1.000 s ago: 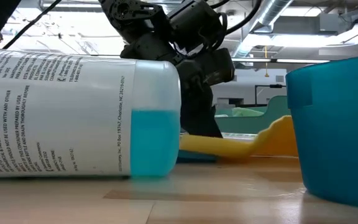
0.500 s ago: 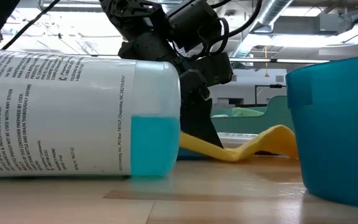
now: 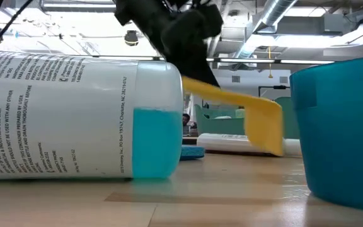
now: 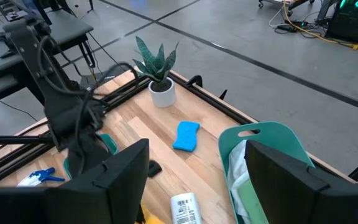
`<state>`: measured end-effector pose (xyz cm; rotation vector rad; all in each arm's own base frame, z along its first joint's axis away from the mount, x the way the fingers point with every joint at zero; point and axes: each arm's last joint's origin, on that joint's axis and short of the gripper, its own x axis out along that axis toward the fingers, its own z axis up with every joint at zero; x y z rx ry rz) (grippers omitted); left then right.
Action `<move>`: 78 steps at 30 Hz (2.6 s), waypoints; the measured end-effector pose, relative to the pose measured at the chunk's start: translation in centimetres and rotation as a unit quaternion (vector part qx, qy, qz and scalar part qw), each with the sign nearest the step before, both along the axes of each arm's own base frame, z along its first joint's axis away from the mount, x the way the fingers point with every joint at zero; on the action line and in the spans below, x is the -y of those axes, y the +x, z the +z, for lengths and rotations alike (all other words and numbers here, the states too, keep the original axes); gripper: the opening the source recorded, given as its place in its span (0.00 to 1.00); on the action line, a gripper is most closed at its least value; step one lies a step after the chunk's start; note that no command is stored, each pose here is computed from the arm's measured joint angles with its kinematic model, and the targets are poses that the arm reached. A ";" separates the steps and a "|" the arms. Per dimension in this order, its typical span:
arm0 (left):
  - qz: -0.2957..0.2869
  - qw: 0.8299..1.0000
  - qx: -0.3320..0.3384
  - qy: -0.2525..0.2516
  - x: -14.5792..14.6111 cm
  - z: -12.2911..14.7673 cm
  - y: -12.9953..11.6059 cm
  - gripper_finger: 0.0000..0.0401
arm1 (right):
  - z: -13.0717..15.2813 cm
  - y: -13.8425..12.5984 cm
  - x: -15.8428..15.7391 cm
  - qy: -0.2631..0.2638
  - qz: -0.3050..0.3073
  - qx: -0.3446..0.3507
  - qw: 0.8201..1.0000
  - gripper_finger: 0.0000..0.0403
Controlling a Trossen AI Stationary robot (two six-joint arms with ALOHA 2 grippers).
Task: Pick & Place Kitchen Items
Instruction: Put the yellow towel into the big green bin
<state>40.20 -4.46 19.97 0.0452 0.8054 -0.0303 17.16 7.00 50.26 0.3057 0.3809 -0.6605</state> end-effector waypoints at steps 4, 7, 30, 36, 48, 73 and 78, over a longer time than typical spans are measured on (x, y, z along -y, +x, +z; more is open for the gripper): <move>0.007 0.999 -0.033 0.022 -0.2 1.3 -1.5 0.00 | 0.0 0.0 0.0 0.001 0.001 -0.001 1.000 0.63; 0.001 0.999 -0.035 0.023 0.2 2.5 -2.4 0.00 | 0.0 0.0 0.0 0.001 0.001 -0.001 1.000 0.63; 0.127 0.949 0.287 0.020 -2.5 13.3 -3.5 0.00 | 0.2 4.4 1.8 -0.022 0.078 -0.043 0.996 0.63; 0.141 0.936 0.321 0.020 -3.3 14.6 -3.9 0.00 | -1.1 8.4 3.2 -0.048 0.124 -0.093 0.987 0.63; 0.147 0.920 0.360 0.044 -3.6 17.2 -5.7 0.00 | -2.2 11.0 4.6 -0.070 0.174 -0.131 0.974 0.63; 0.164 0.855 0.491 0.029 -3.9 21.0 -7.1 0.00 | -1.1 11.9 6.1 -0.064 0.170 -0.063 0.981 0.63; 0.185 0.845 0.500 0.033 -4.1 21.2 -7.2 0.00 | -1.1 11.9 6.1 -0.064 0.171 -0.063 0.981 0.63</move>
